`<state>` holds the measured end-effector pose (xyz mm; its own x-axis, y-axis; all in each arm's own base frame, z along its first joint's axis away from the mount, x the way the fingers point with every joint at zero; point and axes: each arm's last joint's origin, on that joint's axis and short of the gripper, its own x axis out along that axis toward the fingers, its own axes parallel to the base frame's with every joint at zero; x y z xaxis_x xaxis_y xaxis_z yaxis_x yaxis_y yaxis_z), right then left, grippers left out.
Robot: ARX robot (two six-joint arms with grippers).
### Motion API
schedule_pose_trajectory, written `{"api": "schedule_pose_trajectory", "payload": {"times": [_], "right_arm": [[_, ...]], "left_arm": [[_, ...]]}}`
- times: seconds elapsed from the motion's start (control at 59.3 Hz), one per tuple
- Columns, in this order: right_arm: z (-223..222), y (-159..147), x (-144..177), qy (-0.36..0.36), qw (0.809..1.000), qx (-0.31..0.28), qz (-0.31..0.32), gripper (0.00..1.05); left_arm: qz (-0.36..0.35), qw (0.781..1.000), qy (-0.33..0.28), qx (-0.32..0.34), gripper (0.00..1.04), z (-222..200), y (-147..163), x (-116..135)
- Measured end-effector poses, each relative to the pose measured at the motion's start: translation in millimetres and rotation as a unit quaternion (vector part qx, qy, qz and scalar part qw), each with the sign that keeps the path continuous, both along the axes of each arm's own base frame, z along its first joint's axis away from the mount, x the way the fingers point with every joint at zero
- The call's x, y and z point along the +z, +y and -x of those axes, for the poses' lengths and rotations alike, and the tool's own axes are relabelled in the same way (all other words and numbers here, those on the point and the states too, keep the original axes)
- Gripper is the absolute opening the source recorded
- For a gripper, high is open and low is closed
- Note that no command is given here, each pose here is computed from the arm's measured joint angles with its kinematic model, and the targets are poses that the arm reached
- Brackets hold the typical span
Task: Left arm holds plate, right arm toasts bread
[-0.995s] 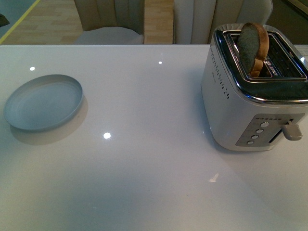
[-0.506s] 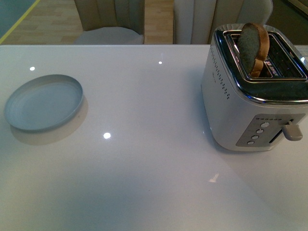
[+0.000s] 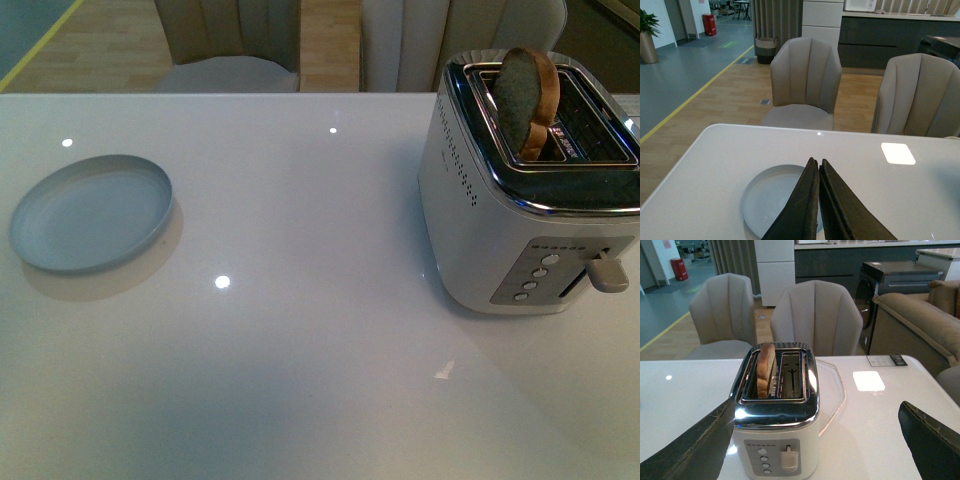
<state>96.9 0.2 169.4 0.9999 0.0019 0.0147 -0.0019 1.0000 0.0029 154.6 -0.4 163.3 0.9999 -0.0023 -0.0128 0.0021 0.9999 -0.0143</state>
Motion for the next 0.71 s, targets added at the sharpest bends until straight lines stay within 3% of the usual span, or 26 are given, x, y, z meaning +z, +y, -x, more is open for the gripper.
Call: {"api": "schedule_pose_trajectory", "payload": {"times": [0.708], "right_arm": [[0,0,0,0.0,1.0,0.0,0.0,0.96]], "left_arm": [[-0.001,1.0,-0.012,0.0,0.03,33,0,7]]}}
